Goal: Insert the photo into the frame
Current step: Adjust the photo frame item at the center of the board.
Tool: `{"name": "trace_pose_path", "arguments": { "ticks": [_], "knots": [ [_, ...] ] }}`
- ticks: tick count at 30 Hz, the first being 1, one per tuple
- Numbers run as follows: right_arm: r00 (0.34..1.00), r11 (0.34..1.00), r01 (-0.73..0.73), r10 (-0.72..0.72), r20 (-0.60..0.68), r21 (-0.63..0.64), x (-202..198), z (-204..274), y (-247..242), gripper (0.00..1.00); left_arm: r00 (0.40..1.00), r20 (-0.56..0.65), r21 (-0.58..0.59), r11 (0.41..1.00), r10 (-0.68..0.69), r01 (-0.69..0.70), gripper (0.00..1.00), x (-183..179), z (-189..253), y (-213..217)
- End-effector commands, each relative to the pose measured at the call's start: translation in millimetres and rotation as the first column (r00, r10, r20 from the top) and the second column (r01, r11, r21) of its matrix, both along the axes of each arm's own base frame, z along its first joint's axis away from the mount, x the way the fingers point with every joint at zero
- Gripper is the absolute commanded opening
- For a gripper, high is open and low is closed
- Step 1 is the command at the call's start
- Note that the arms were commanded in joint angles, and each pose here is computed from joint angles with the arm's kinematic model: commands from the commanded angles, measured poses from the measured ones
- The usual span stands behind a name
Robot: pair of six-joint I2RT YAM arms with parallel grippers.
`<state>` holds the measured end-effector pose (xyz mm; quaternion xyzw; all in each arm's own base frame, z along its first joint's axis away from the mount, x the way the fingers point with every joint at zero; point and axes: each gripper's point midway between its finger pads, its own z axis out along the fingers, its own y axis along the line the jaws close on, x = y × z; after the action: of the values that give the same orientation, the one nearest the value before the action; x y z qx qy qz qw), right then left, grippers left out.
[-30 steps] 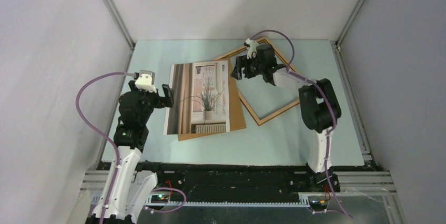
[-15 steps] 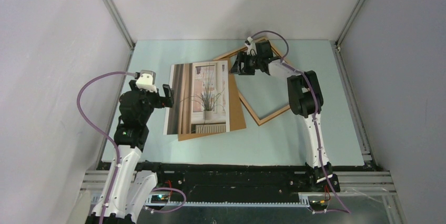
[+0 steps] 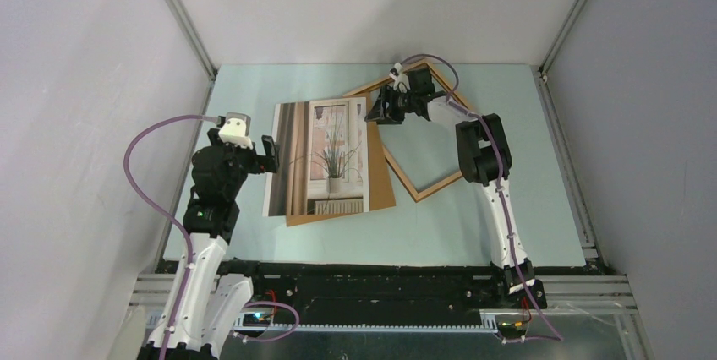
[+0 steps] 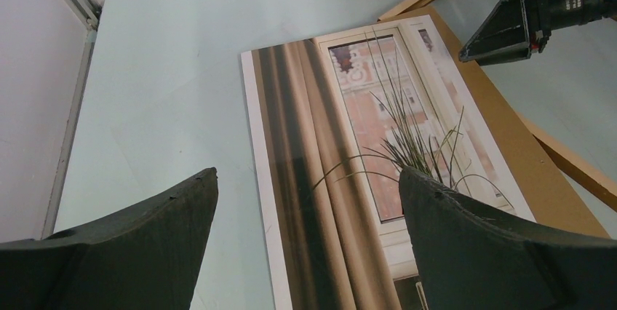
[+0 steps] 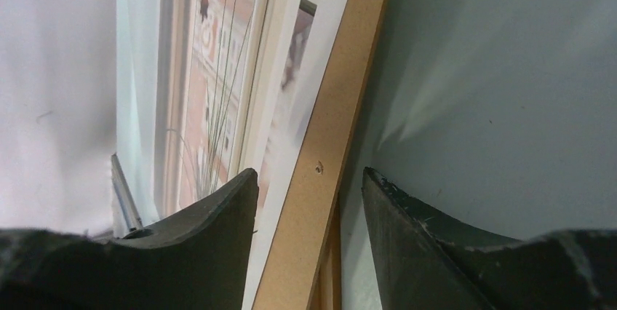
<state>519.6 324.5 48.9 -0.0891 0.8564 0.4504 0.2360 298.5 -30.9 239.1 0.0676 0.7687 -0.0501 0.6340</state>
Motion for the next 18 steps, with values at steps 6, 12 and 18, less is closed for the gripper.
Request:
{"name": "trace_pose_path", "arguments": {
  "ticks": [6, 12, 18],
  "knots": [
    [0.999, 0.992, -0.045, 0.046, -0.002, 0.116, 3.3, 31.2, 12.6, 0.47, 0.999, 0.040, 0.022, 1.000, 0.010, -0.011, 0.98, 1.6, 6.2, 4.6],
    [0.998, 0.988, -0.056, 0.053, 0.026, 0.147, 3.2, 53.9, 14.9, 0.36, 0.999, 0.044, 0.023, 1.000, 0.011, -0.012, 0.98, 1.3, 7.6, 5.1],
    [0.997, 0.984, -0.071, 0.066, 0.035, 0.166, -1.2, 66.9, 19.7, 0.29, 0.999, 0.046, 0.024, 1.000, 0.011, -0.012, 0.98, 0.7, 8.0, 4.9]
  ]
}}
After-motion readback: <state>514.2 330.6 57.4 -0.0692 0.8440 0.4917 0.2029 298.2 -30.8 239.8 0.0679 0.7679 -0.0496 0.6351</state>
